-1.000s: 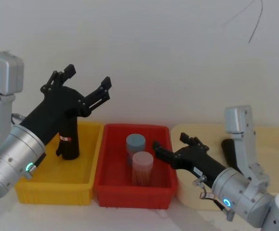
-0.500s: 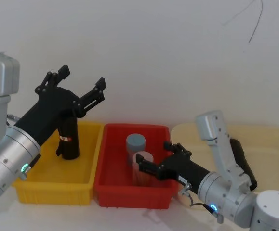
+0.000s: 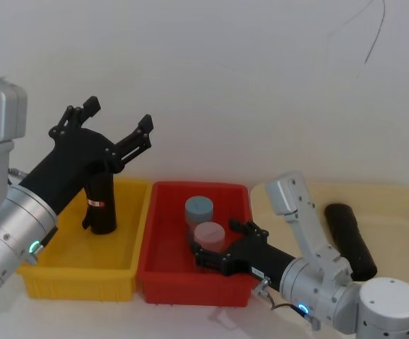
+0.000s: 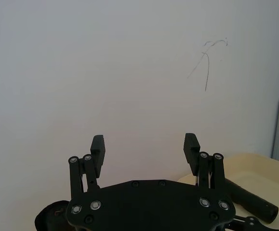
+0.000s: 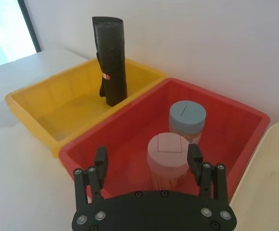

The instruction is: Pick up the garbage bag with the one hand and transfer it to the other hand.

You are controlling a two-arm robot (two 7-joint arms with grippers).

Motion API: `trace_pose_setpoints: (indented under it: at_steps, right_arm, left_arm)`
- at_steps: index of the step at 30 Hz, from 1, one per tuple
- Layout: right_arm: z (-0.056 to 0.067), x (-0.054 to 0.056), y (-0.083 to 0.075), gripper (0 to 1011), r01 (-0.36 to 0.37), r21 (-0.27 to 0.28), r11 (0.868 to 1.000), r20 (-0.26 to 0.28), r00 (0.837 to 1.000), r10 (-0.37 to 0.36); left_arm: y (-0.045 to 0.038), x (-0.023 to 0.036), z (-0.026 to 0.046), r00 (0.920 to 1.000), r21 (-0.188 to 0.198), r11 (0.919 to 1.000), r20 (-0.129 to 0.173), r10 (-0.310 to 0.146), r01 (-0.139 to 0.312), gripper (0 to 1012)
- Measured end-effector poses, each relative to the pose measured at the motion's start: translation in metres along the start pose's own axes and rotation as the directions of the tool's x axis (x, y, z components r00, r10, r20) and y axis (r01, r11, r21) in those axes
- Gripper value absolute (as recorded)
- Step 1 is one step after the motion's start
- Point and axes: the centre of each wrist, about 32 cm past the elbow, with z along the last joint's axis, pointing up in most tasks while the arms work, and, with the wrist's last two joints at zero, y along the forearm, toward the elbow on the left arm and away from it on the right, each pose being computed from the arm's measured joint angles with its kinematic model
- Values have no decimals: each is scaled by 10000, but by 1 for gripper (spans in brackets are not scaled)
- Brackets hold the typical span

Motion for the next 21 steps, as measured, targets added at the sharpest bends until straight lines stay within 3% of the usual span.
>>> trace_pose_setpoints:
  at_steps: [21]
  right_arm:
    - [-64,189,163,1001,154,-236,9996,-239,9996,-160]
  left_arm:
    - [5,4,0,10000,8,10000,20,23,-23,1000]
